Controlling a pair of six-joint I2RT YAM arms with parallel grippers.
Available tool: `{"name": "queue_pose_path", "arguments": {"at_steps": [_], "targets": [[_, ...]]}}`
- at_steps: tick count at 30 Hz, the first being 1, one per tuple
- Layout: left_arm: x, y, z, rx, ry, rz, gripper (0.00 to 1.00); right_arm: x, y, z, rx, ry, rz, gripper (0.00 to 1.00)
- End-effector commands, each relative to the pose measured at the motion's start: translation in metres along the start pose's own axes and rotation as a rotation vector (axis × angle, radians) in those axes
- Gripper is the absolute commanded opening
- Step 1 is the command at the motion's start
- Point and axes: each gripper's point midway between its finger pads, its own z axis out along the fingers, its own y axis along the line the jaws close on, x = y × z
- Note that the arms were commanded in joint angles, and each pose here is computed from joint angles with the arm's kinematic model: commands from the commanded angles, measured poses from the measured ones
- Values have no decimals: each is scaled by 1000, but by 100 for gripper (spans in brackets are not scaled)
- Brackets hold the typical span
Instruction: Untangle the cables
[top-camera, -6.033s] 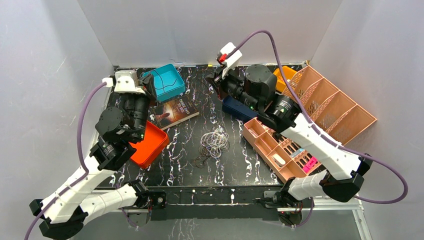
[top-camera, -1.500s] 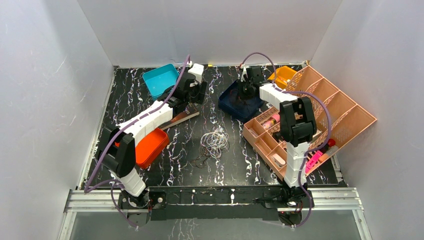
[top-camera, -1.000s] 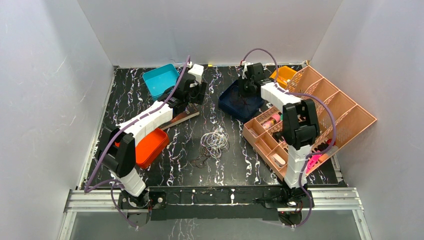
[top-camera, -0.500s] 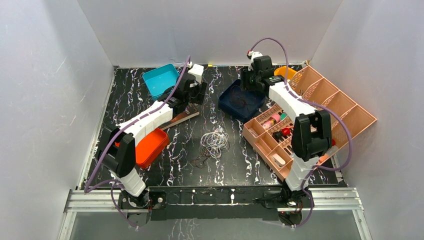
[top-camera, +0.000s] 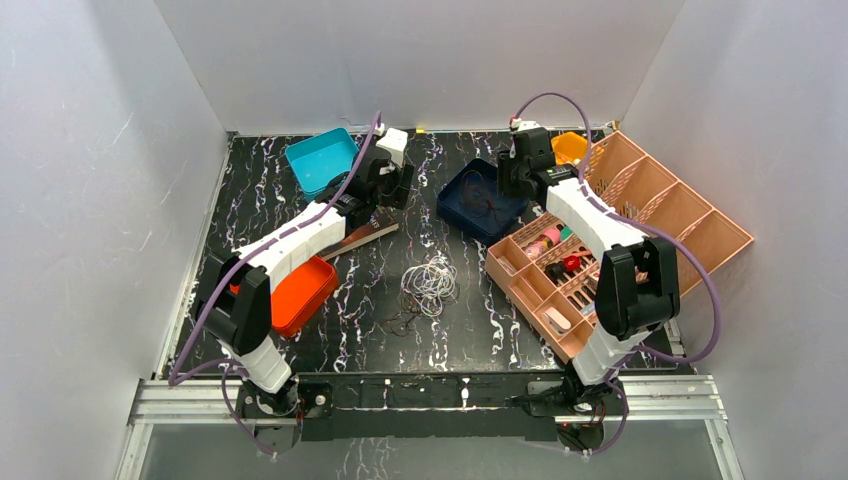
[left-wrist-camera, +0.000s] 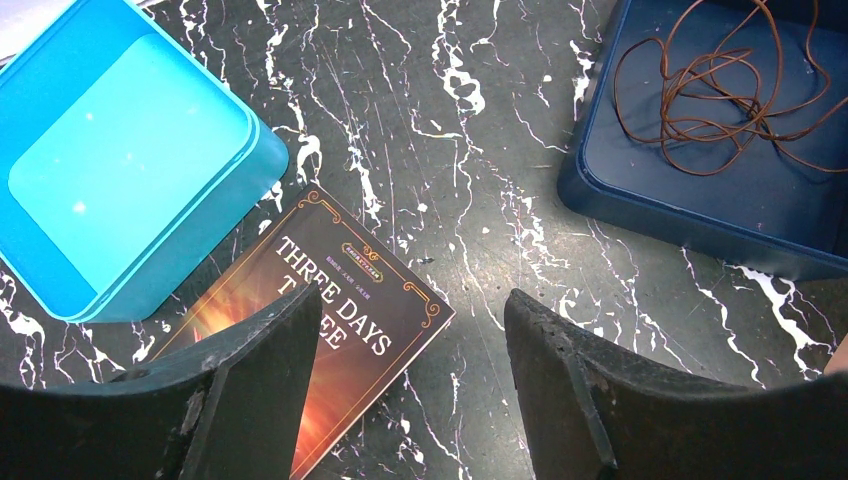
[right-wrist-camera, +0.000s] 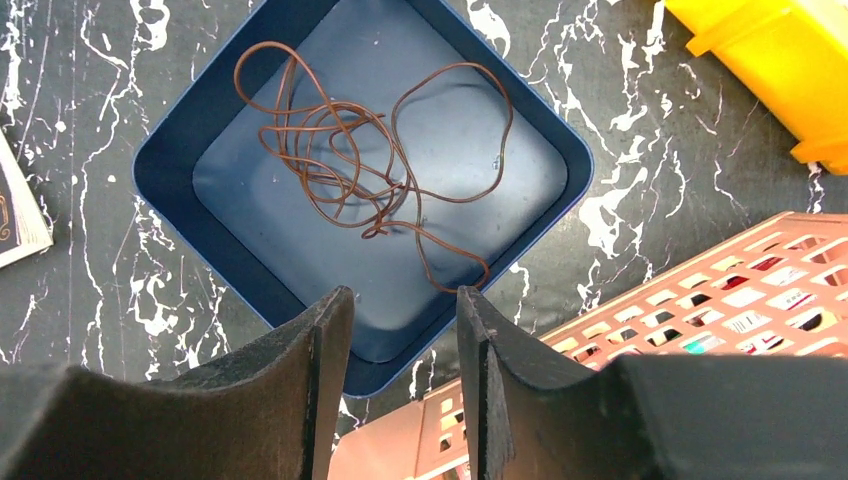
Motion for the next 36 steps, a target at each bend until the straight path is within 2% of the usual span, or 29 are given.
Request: {"name": "queue_pose_path", "arguments": {"at_steps": [1,11,17,23,25,30,36], "targets": [[-17,4,-12,-8,-49,-2,66,4,0,4,3,14,19,51],[-16,4,-10,-10,-44,2,66,20,-4,38,36,87,-12,41],[-17,4,-11,-7,-47,3,66,14,-4,54,42,77,-35,35],[-16,4,-11,-8,-47,5,67,3,10,56,-35,47,-49,30],[-16,4,-10,-8,-44,6,67,-5,15,48,-61,28,-46,31],[-16,4,-10,-10,-45,8,67,-22,14,30,-56,-18,-45,41],[-14,4,-9,-8,-41,8,67,-20,0,20,14,56,-110,49]]}}
